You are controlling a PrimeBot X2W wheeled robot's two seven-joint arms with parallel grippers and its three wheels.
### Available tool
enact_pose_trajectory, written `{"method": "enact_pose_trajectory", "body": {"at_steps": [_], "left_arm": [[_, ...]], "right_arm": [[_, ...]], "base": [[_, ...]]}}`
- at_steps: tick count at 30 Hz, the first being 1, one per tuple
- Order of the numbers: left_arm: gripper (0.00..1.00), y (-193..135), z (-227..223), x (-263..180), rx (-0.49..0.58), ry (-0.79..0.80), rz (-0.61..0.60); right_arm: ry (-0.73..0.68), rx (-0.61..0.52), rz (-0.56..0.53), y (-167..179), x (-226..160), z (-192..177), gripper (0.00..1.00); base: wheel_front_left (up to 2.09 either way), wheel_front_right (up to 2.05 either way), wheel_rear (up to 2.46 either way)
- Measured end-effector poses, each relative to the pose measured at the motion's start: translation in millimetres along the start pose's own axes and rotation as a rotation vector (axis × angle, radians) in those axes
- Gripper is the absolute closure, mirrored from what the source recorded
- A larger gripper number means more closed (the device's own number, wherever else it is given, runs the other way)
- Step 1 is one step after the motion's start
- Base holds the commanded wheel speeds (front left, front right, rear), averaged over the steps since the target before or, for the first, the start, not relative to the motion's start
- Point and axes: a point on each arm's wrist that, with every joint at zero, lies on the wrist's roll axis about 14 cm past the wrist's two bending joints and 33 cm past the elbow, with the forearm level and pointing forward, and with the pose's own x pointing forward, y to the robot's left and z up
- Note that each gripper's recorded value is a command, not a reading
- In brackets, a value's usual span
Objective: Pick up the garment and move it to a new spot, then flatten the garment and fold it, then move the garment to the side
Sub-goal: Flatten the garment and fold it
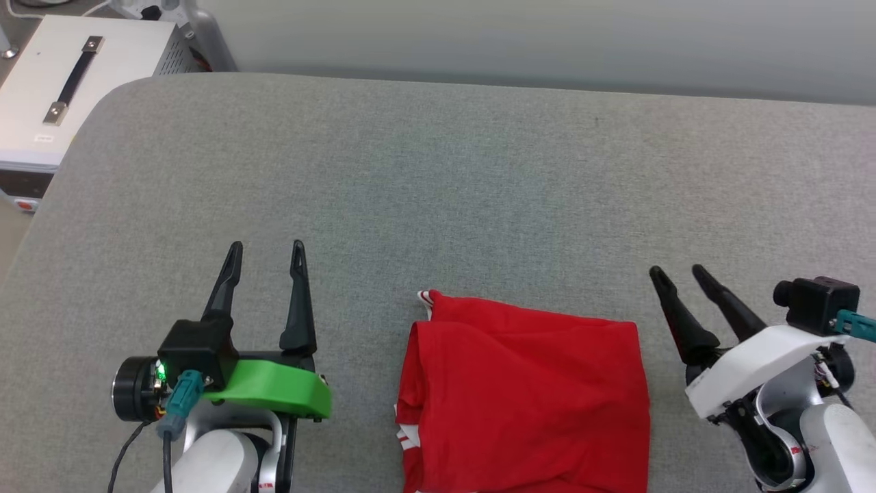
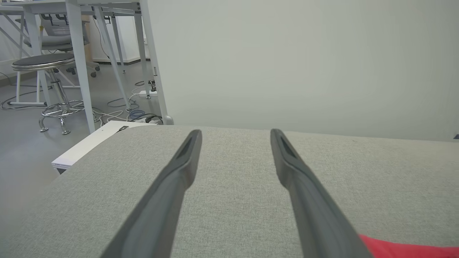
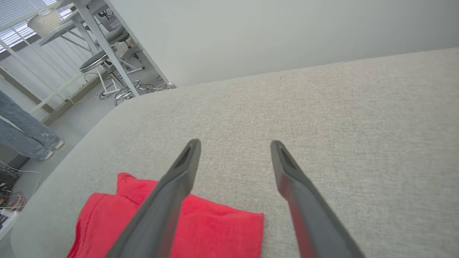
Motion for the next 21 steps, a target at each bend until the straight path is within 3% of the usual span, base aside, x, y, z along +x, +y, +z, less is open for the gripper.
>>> {"method": "enact_pose_trajectory", "body": {"at_steps": [10,21], "left_arm": [[0.0,-3.4,-0.5,-7.3,0.026,-0.008,-0.026],[0.0,-13.1,-5.7,-25.4,0.025,0.004,-0.064]], "right_arm": [[-0.214,-0.291,-0.146,-20.5,-38.1,56.3,0.0],[-0.296,-0.347,-0.208,-12.4,-79.6,71.1,0.0]], "base": [[0.0,0.0,0.0],[0.0,0.0,0.0]]}}
